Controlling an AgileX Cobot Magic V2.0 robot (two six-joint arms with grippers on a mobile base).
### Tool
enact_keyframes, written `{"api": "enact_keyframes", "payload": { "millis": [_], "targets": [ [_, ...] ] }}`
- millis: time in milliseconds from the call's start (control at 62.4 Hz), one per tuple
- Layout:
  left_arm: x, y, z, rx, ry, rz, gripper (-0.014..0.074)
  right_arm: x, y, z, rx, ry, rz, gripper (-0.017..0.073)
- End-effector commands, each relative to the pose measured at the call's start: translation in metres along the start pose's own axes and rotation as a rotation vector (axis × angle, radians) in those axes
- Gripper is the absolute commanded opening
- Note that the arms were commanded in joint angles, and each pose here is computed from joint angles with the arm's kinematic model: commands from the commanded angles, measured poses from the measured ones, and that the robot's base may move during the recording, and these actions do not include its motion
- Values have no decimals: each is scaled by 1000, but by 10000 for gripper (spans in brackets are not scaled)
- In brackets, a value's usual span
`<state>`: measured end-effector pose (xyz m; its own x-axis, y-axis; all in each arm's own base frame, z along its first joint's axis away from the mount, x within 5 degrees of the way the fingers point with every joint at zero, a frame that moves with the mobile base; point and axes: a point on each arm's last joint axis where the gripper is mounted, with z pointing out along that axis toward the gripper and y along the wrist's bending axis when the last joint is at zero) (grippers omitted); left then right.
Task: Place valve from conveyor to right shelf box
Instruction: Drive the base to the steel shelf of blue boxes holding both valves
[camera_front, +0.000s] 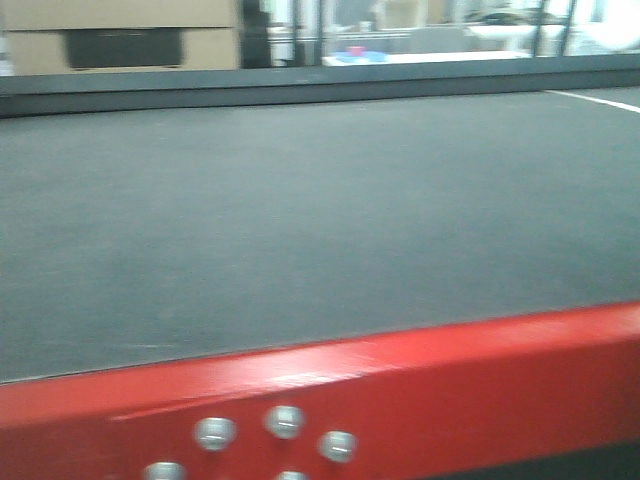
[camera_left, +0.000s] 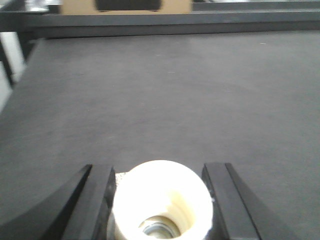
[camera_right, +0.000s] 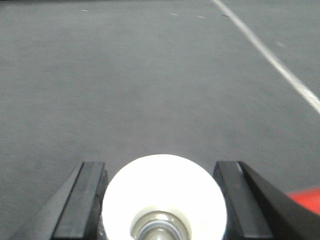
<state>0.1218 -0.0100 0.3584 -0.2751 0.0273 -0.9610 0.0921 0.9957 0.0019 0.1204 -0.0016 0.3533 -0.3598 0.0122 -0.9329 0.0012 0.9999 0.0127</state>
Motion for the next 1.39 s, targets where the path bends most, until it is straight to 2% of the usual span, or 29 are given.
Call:
{"api": "enact_keyframes", "payload": {
  "millis": [0,1377],
  "targets": [
    [-7,1,-3,-8,-70,-4,-111,-10,-1,-4,14,-94,-10,-162],
    [-7,1,-3,-8,-70,-4,-111,-10,-1,-4,14,-94,-10,-162]
  ]
}}
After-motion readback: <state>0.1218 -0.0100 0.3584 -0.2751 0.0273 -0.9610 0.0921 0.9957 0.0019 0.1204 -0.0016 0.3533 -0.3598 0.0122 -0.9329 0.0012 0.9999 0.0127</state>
